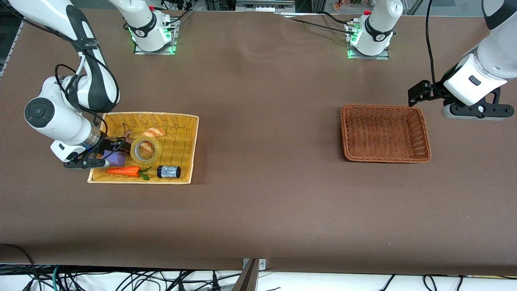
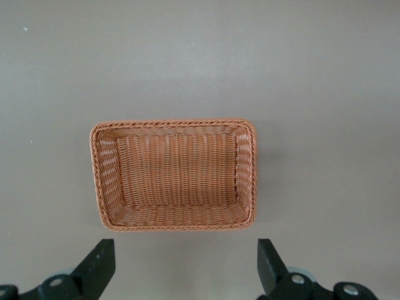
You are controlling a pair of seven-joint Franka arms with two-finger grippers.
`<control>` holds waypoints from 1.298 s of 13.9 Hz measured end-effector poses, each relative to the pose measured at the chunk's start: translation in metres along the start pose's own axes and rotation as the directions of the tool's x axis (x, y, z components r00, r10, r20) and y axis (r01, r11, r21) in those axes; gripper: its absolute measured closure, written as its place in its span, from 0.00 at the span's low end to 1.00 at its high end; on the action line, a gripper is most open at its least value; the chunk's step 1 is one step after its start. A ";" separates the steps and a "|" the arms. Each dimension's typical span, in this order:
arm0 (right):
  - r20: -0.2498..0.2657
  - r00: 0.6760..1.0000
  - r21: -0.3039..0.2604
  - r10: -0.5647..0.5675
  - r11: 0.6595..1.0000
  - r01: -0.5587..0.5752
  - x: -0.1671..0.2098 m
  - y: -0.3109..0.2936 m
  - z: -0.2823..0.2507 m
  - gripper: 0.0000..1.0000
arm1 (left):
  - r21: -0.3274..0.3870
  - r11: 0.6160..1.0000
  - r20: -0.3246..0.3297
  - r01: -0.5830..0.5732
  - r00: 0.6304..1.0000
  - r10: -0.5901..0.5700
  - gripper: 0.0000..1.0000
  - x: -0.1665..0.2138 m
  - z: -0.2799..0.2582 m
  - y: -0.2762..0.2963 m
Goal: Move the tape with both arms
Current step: 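Move the right gripper over the clear tape roll in the yellow tray, then lower the right gripper and grasp the tape roll's rim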
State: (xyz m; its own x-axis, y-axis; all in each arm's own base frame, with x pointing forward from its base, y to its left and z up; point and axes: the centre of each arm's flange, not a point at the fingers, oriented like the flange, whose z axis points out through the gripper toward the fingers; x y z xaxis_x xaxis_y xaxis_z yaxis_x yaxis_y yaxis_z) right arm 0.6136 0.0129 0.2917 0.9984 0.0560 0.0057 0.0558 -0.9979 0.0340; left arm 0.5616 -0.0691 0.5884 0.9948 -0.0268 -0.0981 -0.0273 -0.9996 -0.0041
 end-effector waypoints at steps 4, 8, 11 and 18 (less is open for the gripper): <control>0.014 1.000 0.000 -0.012 1.000 0.012 0.002 -0.011 0.043 0.00 | 0.000 1.000 0.000 0.000 1.000 0.000 0.00 0.000 0.000 0.000; 0.016 1.000 0.000 -0.017 1.000 0.017 0.002 -0.018 0.048 0.00 | 0.000 1.000 0.000 0.000 1.000 0.000 0.00 0.000 0.000 0.000; 0.027 0.999 0.001 -0.021 1.000 0.021 -0.004 -0.021 0.058 0.06 | 0.000 1.000 0.000 -0.006 1.000 0.006 0.00 0.000 0.000 0.003; 0.084 0.995 0.014 -0.048 0.999 0.047 -0.026 -0.039 0.080 0.33 | 0.000 1.000 -0.001 -0.012 1.000 0.012 0.00 -0.001 0.000 0.006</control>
State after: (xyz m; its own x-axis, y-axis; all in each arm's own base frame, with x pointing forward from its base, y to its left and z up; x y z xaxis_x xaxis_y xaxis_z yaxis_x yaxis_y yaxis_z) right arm 0.5864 0.0475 0.2100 0.9916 0.1013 -0.0802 0.1032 -0.9945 0.0201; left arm 0.5608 -0.0754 0.5888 0.9945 -0.0383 -0.0973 -0.0388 -0.9992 -0.0034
